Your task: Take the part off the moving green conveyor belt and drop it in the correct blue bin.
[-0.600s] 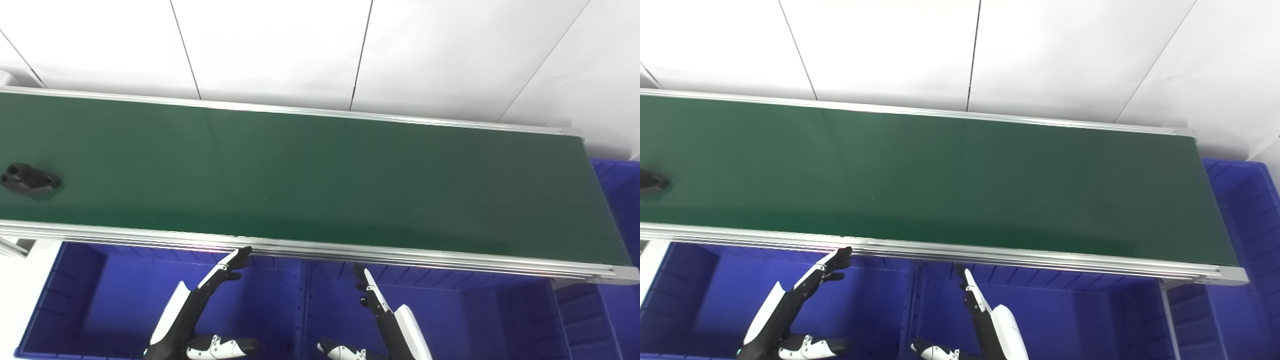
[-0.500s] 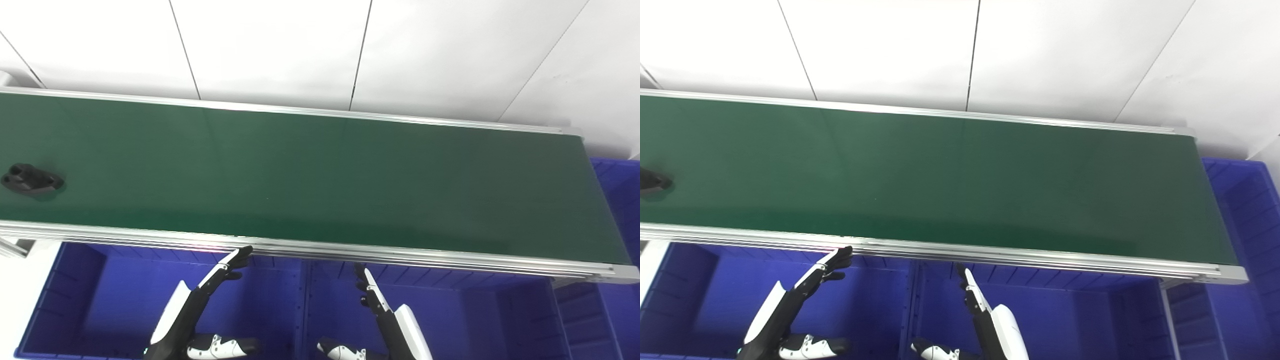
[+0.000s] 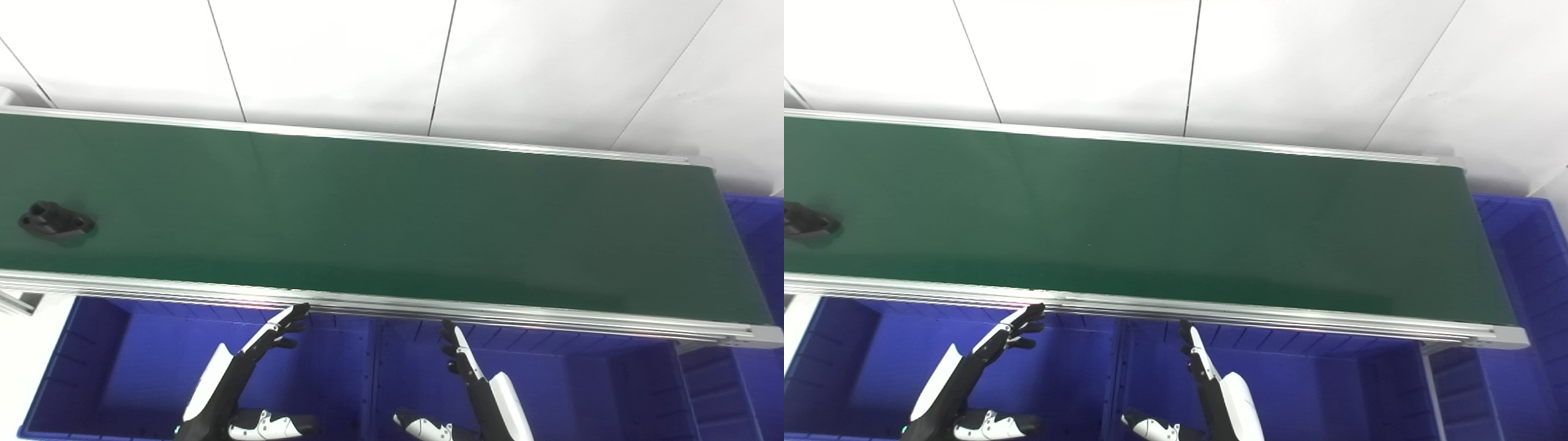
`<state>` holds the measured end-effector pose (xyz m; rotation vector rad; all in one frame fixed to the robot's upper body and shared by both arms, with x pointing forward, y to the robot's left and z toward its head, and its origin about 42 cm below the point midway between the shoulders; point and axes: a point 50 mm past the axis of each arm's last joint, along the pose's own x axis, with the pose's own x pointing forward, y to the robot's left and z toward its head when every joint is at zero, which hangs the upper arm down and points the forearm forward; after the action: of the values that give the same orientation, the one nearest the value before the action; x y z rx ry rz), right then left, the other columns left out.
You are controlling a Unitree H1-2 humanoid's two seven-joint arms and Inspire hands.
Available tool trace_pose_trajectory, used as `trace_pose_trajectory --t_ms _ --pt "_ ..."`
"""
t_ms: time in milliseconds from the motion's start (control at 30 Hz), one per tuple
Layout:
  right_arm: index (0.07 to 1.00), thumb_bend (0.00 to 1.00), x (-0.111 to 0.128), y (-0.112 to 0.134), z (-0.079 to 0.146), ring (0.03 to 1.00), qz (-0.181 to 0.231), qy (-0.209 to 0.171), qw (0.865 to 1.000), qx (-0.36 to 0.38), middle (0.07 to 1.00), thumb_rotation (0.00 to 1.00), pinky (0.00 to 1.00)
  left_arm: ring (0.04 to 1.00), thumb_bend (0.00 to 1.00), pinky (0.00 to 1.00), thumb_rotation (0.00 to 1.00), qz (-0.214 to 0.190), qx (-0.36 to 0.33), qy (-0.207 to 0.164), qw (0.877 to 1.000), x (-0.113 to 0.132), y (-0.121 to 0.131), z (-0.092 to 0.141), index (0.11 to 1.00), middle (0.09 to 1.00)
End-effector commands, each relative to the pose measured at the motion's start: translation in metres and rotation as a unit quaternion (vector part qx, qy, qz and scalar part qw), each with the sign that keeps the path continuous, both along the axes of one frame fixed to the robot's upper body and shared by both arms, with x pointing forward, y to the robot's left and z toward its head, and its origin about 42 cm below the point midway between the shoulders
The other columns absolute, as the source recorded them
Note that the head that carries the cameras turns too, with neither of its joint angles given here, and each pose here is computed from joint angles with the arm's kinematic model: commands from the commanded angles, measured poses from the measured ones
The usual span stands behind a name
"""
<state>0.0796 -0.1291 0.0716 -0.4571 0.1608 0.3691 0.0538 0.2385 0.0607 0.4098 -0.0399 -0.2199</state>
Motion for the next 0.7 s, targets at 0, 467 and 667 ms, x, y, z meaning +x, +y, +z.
trace_pose_trajectory --t_ms 0,467,667 --pt "1.0 0.83 0.0045 0.0211 0.0119 0.905 0.006 -0.041 0.998 0.04 0.952 0.55 0.84 0.816 0.83 0.71 0.66 -0.005 -0.003 -0.022 1.0 0.0006 0.0 0.0059 0.885 0.873" --pt "1.0 0.85 0.0055 0.022 0.0106 0.911 0.005 -0.036 0.999 0.038 0.955 0.54 0.85 0.808 0.84 0.7 0.65 -0.003 -0.004 -0.021 1.0 0.0014 0.0004 0.0051 0.881 0.868" --pt "1.0 0.85 0.0062 0.0212 0.0082 0.907 0.005 -0.033 0.999 0.036 0.953 0.53 0.84 0.811 0.84 0.7 0.66 -0.005 -0.004 -0.018 1.0 0.002 0.0 0.0035 0.883 0.871"
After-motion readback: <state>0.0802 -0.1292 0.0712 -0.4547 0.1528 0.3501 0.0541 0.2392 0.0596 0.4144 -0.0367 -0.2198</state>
